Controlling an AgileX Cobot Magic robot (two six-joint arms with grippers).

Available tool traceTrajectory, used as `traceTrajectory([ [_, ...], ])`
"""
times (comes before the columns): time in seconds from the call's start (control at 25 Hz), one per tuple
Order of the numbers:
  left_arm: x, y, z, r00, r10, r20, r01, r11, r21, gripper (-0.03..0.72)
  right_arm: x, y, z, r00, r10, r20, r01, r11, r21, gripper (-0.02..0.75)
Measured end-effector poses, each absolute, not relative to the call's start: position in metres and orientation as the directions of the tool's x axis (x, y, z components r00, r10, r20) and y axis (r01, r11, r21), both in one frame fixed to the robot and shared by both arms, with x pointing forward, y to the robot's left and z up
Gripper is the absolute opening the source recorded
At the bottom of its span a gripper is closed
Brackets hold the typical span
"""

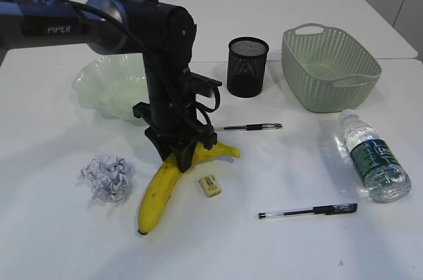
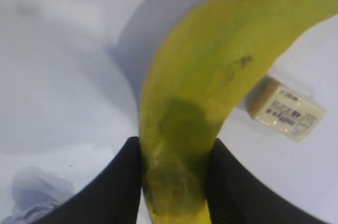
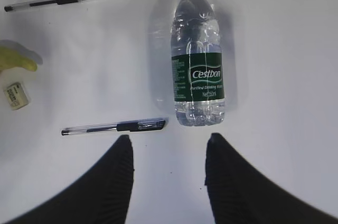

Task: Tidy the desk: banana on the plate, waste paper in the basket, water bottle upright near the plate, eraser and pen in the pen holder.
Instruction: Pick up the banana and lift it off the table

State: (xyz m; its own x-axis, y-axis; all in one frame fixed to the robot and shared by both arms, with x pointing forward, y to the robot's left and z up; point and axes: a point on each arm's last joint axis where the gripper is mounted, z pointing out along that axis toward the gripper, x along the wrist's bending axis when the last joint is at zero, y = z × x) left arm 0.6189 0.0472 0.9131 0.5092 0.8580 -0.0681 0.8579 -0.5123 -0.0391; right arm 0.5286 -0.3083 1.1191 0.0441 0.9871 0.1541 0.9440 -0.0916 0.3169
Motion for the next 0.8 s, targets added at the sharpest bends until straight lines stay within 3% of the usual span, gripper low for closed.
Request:
traceTrajectory([
  [0.8, 0.650, 0.016, 1.011, 0.524, 0.833, -0.179, 0.834, -0.458, 0.308, 0.244, 0.529, -0.308, 1.119, 0.044, 0.987, 0.152, 0.943, -0.091, 0.319, 0.337],
])
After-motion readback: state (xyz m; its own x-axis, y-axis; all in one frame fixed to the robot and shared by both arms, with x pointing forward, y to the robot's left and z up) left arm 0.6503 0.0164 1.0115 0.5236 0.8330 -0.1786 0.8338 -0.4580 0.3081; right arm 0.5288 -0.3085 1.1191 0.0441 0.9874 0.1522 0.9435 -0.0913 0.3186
